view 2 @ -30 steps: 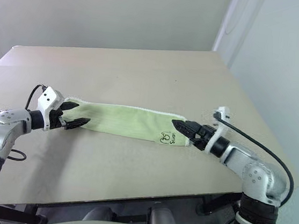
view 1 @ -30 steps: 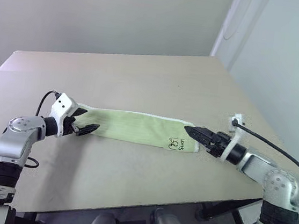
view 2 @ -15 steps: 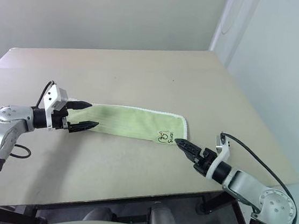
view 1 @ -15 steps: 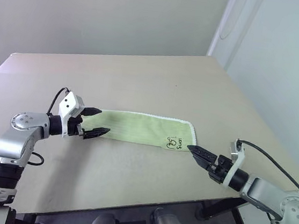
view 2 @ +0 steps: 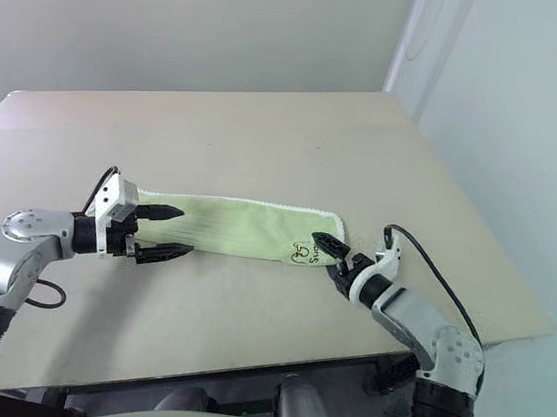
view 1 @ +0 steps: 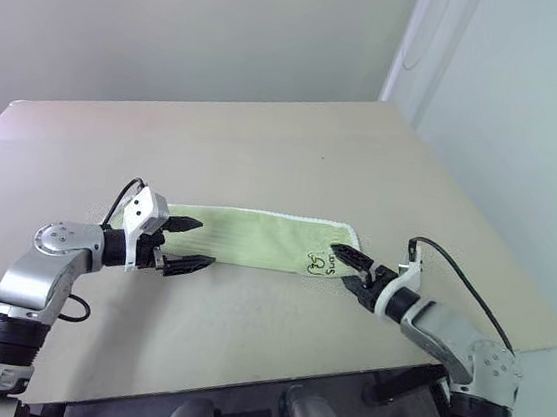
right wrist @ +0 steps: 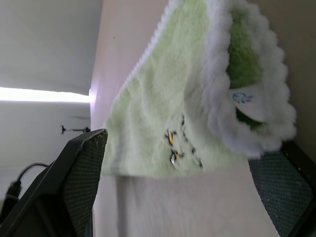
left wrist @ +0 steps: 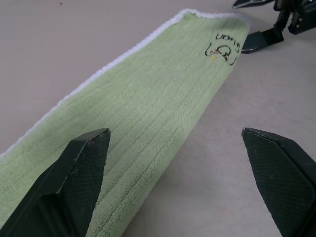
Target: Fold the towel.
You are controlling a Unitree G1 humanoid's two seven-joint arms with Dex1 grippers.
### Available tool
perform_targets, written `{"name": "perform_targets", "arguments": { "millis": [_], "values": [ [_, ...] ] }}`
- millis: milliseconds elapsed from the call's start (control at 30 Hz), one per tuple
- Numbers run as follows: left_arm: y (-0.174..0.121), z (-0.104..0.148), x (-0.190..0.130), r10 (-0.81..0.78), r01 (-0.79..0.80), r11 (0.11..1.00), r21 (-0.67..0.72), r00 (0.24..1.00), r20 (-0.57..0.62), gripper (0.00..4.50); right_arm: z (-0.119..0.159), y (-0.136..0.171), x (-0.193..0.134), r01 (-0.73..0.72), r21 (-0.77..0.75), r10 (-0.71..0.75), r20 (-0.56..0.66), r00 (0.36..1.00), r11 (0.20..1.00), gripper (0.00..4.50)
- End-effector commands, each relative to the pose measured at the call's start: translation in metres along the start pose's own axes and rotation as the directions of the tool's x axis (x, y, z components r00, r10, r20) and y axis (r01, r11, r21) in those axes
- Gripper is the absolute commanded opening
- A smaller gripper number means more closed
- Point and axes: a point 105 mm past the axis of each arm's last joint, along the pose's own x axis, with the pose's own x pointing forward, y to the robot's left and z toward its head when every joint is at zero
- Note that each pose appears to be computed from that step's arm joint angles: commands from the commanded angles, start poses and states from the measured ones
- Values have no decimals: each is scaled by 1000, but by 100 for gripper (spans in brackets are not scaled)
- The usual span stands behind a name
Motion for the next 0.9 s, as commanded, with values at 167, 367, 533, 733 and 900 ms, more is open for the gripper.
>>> {"name": "perform_targets", "arguments": {
  "millis": [167,367,533,733,900],
  "values": [
    [8,8,4,37,-37,998,51,999,20,450,13,14,20,17,-1,-17,99,995,1000,390],
    [15,6,5,56,-57,996,65,998,11,450,20,8,10,41,-22,-38,134,990,999,177],
    [18,5,8,70,-70,995,71,997,12,450,37,-4,-7,88,-30,-81,198,977,996,5],
    [21,7,8,85,-86,993,77,996,10,450,85,-20,-49,178,-84,-143,315,938,981,5],
    [23,9,10,91,-92,993,75,996,13,450,114,-13,-71,196,-188,-124,335,934,962,5]
  ]
}}
